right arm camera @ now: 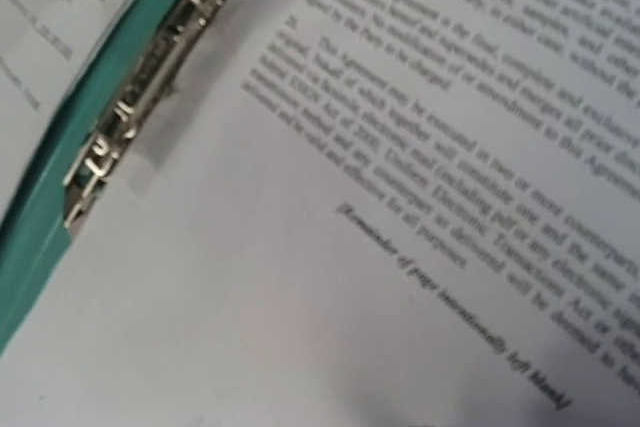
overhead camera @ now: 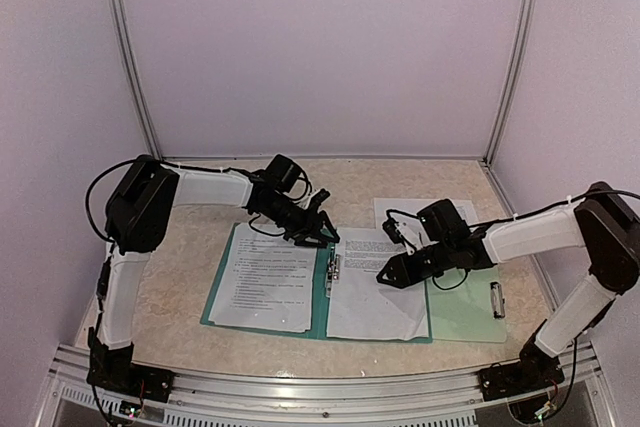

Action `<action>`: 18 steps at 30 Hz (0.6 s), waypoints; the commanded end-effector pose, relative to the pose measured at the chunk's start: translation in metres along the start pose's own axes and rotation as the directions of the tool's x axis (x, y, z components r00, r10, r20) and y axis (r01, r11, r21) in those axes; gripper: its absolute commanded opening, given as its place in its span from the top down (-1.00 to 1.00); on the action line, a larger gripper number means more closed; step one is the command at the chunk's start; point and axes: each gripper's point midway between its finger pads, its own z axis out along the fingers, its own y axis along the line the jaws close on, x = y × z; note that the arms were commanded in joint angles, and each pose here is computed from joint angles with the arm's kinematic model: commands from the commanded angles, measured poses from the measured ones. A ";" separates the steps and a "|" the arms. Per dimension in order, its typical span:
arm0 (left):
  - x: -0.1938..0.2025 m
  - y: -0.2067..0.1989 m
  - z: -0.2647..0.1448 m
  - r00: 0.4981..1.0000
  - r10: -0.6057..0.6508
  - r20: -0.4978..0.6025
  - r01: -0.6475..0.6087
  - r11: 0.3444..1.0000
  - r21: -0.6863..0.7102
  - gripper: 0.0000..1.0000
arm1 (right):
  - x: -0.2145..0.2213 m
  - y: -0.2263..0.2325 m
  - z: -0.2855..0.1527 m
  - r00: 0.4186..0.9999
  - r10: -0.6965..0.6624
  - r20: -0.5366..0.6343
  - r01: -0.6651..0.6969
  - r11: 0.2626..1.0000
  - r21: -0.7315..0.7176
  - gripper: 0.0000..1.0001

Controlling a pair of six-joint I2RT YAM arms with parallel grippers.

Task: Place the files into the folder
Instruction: Close the spring clip on the folder.

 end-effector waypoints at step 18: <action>0.000 0.010 0.009 1.000 0.008 -0.028 -0.008 1.000 0.005 0.06 | 0.027 -0.014 0.025 0.997 0.002 -0.074 0.000 1.000 0.020 0.31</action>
